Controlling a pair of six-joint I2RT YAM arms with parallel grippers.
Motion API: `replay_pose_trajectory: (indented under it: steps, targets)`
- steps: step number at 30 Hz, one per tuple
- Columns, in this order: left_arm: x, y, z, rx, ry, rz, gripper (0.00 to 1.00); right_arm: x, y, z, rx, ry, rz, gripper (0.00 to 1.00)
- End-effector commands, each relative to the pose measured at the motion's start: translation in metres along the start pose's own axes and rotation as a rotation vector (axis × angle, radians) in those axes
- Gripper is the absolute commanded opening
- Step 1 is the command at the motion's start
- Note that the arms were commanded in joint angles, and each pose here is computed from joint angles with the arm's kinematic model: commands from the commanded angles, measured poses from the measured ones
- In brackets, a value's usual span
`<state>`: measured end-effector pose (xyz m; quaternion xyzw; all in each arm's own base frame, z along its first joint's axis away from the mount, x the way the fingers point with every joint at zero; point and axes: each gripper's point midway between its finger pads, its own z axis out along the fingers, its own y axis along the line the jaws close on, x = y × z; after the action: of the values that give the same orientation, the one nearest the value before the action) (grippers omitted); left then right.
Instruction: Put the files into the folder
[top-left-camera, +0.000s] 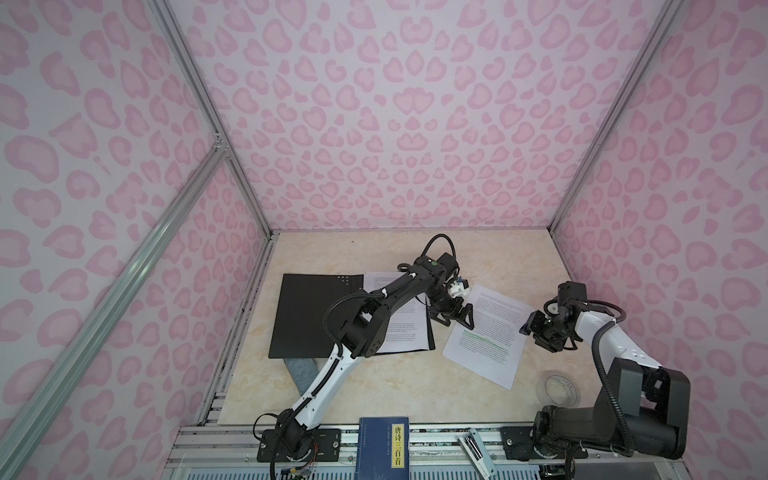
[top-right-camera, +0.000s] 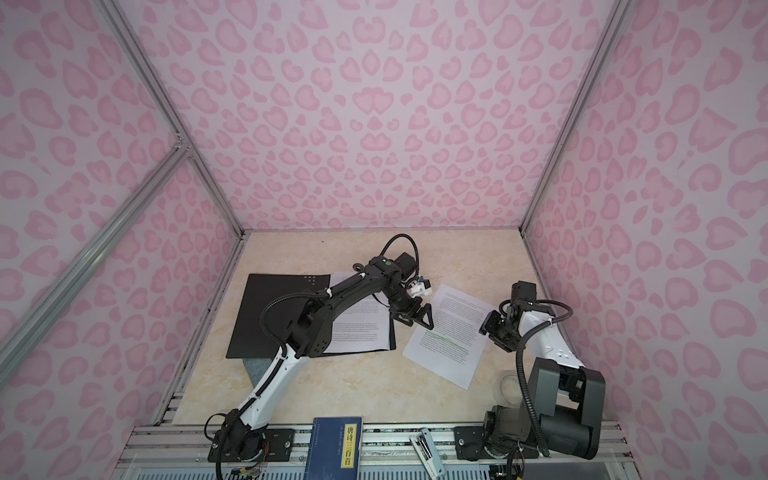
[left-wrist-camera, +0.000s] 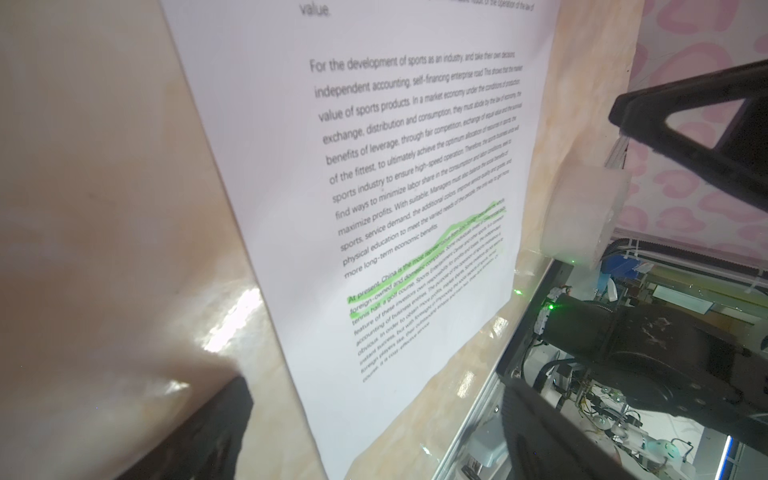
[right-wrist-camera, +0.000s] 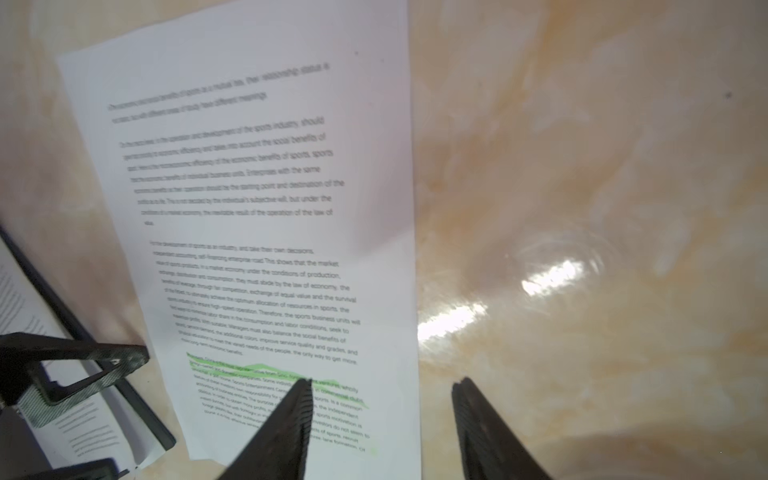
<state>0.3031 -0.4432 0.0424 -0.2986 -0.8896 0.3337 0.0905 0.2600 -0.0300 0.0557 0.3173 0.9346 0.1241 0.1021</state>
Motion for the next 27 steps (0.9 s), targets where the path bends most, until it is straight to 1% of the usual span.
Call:
replay_pose_trajectory:
  steps: [1, 2, 8, 11, 15, 19, 27]
  targets:
    - [0.009, 0.037, 0.006, -0.161, 0.032, -0.034, 0.98, -0.001, -0.007, 0.005, 0.011, 0.009, 0.091, 0.59]
    - [0.01, 0.037, 0.008, -0.156, 0.035, -0.038, 0.98, -0.003, -0.007, 0.01, -0.005, 0.014, 0.103, 0.59]
    - [0.013, 0.035, 0.016, -0.142, 0.054, -0.046, 0.98, -0.004, -0.015, 0.027, 0.026, 0.049, 0.099, 0.59]
    - [0.014, 0.035, 0.019, -0.131, 0.062, -0.054, 0.97, 0.0, -0.013, 0.035, 0.003, 0.088, 0.093, 0.59]
    - [0.016, 0.034, 0.028, -0.089, 0.082, -0.072, 1.0, 0.007, -0.01, 0.047, -0.01, 0.15, 0.075, 0.58]
    - [0.02, 0.035, 0.038, -0.055, 0.108, -0.091, 0.98, 0.013, 0.001, 0.056, -0.068, 0.197, 0.071, 0.58]
    - [0.022, 0.035, 0.047, -0.01, 0.127, -0.109, 1.0, 0.018, 0.031, 0.064, -0.151, 0.25, 0.024, 0.57]
